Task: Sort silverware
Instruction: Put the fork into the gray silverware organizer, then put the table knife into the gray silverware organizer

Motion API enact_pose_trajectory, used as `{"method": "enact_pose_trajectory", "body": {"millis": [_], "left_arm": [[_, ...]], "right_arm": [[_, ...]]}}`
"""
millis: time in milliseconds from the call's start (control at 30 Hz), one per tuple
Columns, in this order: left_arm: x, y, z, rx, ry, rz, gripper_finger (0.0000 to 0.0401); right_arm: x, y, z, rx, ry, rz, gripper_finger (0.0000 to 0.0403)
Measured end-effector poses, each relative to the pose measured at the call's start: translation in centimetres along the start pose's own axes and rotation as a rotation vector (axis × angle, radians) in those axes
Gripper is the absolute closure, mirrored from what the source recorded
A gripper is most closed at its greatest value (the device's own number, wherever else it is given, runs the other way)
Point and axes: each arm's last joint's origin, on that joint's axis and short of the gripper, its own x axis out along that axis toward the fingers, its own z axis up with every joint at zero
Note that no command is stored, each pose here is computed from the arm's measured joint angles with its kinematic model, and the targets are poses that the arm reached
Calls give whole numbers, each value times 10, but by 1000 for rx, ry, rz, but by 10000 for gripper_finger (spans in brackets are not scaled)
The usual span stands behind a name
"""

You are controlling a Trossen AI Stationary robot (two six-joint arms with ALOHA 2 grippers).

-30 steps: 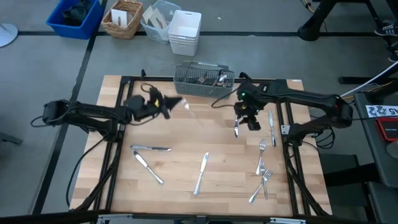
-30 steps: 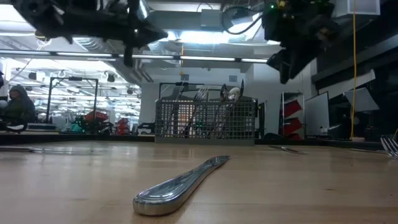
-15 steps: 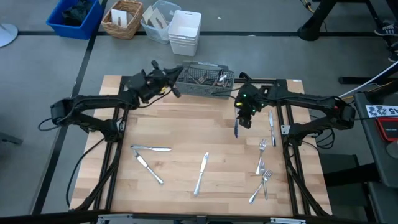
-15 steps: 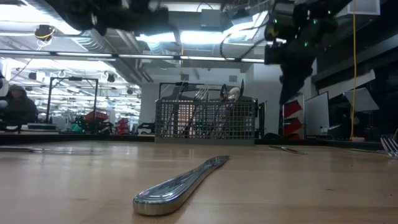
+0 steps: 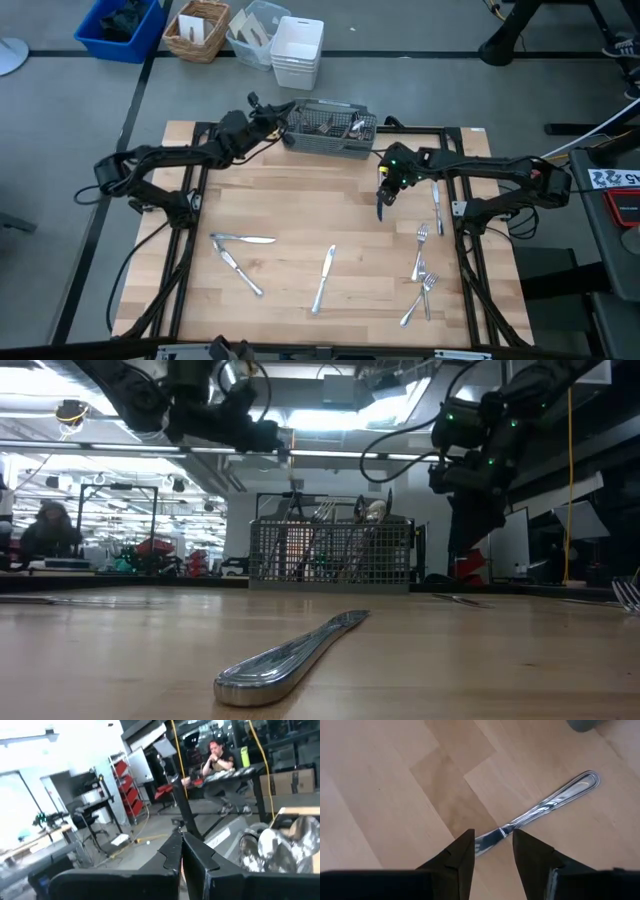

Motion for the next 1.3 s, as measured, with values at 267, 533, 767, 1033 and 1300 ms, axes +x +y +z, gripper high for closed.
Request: {"method": "enact_pose_trajectory", "body": {"millis": [267,533,767,1033,1300], "left_arm": [[13,-10,-28,28,96,-27,401],[19,-19,-44,41,147,-51,400],[19,-20,-45,42,150,-68,362],[17,-26,-42,-41,146,-83,273],[13,-40,-37,-91,132,-127,254]], "right_arm": [[2,-1,-1,7,-14,-29,267],[2,-6,0,247,-74,-180,267],[10,-7,-1,330,-55,-205,267],[30,-9,-4,368,16,-239,267],[45,-10,-3,433,24,-247,267]]}}
